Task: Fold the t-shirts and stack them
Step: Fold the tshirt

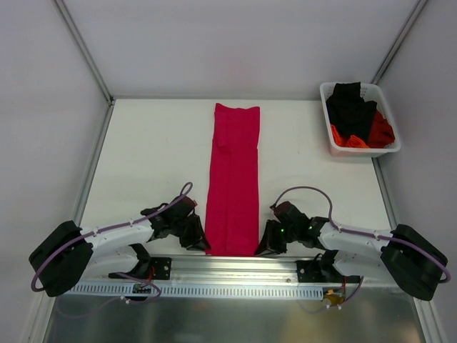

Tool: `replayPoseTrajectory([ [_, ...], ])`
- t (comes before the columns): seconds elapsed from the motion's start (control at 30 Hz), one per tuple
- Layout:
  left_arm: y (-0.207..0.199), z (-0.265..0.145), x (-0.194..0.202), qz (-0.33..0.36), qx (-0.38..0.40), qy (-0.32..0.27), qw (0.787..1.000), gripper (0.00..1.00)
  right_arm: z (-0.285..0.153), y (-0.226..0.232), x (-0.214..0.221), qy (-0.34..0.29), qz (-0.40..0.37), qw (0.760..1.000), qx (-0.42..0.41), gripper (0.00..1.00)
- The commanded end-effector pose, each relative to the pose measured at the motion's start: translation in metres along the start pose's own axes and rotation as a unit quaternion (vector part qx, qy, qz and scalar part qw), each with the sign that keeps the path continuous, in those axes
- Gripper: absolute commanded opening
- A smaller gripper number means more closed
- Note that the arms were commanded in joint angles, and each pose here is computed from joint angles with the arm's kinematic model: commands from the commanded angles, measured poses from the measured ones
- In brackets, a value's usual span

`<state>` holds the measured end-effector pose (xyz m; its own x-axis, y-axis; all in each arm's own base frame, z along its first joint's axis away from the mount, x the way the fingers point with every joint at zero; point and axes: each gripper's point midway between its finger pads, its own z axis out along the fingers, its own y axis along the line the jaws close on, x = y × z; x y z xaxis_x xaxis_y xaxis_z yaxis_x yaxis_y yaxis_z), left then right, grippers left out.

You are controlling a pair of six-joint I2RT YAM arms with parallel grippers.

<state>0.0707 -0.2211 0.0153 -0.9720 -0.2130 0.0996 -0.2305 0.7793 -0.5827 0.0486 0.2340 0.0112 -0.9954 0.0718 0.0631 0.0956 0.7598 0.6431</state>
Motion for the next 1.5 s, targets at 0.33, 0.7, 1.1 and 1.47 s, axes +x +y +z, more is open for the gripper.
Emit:
replayPoseTrajectory([
  [0.33,0.01,-0.015,-0.007,0.049,-0.06,-0.019,0.997,0.0,-0.02,-0.01,-0.004,-0.023,-0.028,0.997,0.061,0.0],
  [0.7,-0.063,-0.061,-0.052,0.091,0.005,-0.085,0.992,0.0,-0.053,0.051,-0.045,-0.072,-0.055,0.996,0.011,0.0],
  [1.1,-0.122,-0.096,-0.132,0.13,0.026,-0.139,0.981,0.0,-0.1,0.115,-0.14,-0.146,-0.074,0.986,-0.043,0.01],
  [1.47,-0.154,-0.103,-0.211,0.137,0.03,-0.165,0.976,0.0,-0.109,0.138,-0.222,-0.162,-0.088,0.981,-0.052,0.0],
])
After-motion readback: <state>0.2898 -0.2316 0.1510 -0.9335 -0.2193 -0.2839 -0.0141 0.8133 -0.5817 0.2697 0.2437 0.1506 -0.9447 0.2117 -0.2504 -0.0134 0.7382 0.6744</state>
